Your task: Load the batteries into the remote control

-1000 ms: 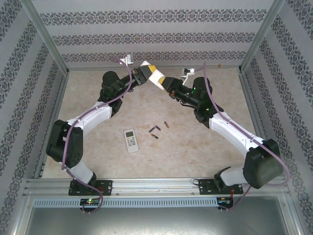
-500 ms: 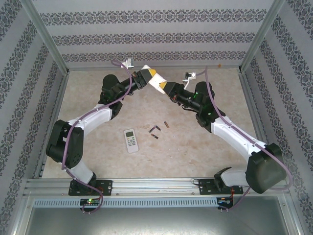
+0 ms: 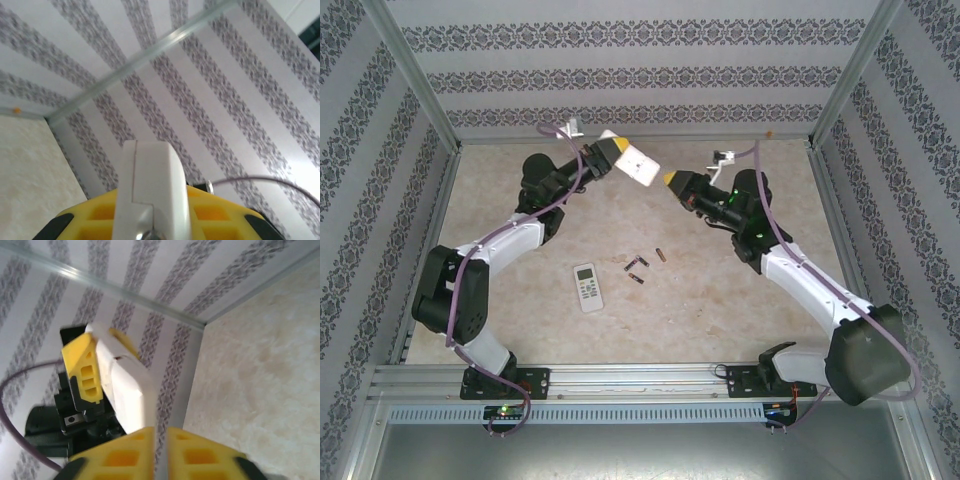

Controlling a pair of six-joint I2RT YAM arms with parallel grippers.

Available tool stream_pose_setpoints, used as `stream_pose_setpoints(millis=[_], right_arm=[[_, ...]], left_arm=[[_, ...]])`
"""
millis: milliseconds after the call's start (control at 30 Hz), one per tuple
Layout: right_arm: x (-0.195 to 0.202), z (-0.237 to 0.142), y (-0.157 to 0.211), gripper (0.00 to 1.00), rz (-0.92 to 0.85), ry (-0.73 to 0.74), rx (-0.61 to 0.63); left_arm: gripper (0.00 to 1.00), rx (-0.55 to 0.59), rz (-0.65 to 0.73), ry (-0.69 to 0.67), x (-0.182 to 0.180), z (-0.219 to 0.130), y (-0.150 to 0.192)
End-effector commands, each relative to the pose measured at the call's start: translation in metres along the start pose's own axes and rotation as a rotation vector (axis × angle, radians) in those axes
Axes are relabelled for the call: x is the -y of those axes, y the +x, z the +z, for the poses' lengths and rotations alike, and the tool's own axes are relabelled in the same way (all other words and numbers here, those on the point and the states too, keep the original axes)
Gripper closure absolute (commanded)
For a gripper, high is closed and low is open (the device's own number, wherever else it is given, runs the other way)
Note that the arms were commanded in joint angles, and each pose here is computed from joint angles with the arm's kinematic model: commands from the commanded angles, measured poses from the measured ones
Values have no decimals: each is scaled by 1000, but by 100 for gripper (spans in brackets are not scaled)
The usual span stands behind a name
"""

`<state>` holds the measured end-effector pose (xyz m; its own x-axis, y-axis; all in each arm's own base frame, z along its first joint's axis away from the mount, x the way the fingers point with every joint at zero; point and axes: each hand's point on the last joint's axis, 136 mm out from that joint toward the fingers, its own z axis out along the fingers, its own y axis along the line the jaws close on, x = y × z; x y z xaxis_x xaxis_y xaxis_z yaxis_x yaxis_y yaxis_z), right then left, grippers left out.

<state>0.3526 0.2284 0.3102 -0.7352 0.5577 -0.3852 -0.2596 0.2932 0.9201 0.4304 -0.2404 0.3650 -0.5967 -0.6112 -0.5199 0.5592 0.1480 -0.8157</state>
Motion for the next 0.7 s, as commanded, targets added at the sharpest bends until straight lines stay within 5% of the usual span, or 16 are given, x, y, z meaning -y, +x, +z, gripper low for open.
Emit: stream_pose_setpoints(millis=[0, 167, 333, 667], right_arm=[[5, -6, -5, 91, -25, 23, 20], [5, -8, -6, 86, -27, 29, 27], [-12, -3, -1, 50, -57, -14, -4], [-41, 39, 7, 36, -71, -67, -69]], left_arm=[[100, 117, 94, 86, 35, -11, -33], [100, 119, 77, 83, 28, -9, -33], [100, 114, 78, 65, 24, -9, -32], [100, 75, 109, 40, 20, -4, -20]])
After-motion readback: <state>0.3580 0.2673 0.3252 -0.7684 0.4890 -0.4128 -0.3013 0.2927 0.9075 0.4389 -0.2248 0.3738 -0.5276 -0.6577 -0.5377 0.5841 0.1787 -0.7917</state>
